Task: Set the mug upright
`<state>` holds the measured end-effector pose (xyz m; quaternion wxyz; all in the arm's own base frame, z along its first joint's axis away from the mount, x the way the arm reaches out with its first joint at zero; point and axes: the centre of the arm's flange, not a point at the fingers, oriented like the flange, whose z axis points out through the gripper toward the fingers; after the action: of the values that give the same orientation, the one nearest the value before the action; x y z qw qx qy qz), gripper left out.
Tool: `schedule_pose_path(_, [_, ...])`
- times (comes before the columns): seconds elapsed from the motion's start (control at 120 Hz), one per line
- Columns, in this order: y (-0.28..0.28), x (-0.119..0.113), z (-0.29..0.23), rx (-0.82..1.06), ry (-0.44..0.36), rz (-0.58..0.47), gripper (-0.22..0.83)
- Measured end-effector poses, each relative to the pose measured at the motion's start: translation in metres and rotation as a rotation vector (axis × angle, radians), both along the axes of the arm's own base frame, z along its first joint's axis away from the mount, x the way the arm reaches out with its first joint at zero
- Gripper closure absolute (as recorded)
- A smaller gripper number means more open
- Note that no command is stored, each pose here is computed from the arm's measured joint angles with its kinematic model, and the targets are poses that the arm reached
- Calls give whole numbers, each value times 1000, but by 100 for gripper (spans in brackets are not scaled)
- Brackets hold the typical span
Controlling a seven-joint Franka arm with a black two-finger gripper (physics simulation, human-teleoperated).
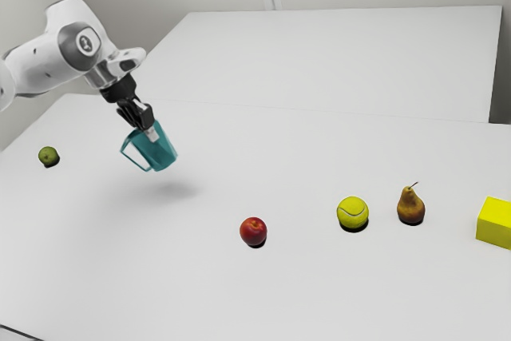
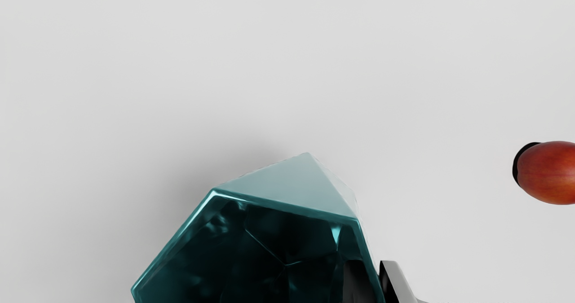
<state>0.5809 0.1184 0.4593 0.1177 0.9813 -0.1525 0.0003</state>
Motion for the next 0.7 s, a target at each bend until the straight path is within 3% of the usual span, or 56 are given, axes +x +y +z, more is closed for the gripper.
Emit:
schedule_pose_path(0.083, [-8,-14,-14,59,-13,27,79])
schedule_pose_path(0.242, [-21,-17,-53,128,-40,70,79])
schedule_pose_path(0.617, [-30,-8,-95,170,-77,172,78])
schedule_pose_path(0.7, [-35,-6,-95,167,-83,183,69])
